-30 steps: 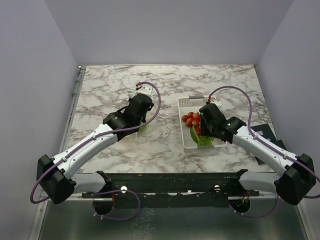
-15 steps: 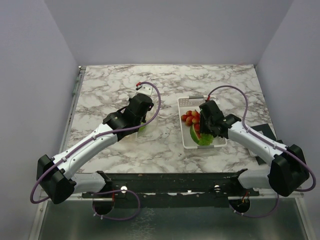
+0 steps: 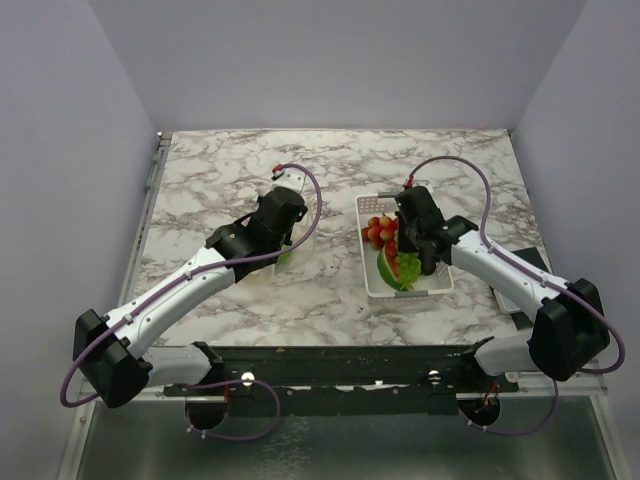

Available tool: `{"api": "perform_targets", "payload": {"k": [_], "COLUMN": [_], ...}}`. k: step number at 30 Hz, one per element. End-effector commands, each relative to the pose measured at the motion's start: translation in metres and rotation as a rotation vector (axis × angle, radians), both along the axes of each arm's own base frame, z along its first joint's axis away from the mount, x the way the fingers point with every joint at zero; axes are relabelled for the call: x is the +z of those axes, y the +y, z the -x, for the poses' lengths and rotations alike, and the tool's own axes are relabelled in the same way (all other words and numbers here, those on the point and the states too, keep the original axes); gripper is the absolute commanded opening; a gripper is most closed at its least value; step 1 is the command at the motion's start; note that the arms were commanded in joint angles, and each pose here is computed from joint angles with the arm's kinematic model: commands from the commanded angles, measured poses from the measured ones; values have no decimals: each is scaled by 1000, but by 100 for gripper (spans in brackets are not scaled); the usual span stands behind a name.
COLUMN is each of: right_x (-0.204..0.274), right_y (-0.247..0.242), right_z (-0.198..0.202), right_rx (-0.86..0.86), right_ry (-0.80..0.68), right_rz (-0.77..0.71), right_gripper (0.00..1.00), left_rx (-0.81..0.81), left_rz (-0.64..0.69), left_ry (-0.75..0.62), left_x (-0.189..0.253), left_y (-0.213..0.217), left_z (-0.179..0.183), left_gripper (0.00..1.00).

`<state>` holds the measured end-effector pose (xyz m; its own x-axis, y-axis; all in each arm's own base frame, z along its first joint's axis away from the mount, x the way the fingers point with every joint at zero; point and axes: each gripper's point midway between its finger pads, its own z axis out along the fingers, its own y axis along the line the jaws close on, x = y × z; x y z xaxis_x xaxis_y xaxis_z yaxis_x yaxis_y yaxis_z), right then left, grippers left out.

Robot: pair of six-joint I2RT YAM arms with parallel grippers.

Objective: Place the food in the zip-top bag and seal the zipper
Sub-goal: Adjust the fake fruit at the bin.

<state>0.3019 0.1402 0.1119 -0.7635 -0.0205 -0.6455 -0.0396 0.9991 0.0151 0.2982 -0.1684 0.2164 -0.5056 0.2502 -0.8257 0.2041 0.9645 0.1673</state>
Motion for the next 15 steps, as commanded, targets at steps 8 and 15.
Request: {"api": "perform_targets", "payload": {"k": [8,15], "right_x": [34,33], "right_y": [4,-1], "right_z": [-28,-18], "right_rx": [2,7], "right_ry": [-81,-73], "right_rz": [16,14], "right_gripper": [25,52], "left_rx": [-18,-19], "left_rz": [1,0], "left_ry": [7,8], "left_x": [-5,-6], "left_y": [-5,-5], "left_z": [0,0], "left_gripper": [0,0]}}
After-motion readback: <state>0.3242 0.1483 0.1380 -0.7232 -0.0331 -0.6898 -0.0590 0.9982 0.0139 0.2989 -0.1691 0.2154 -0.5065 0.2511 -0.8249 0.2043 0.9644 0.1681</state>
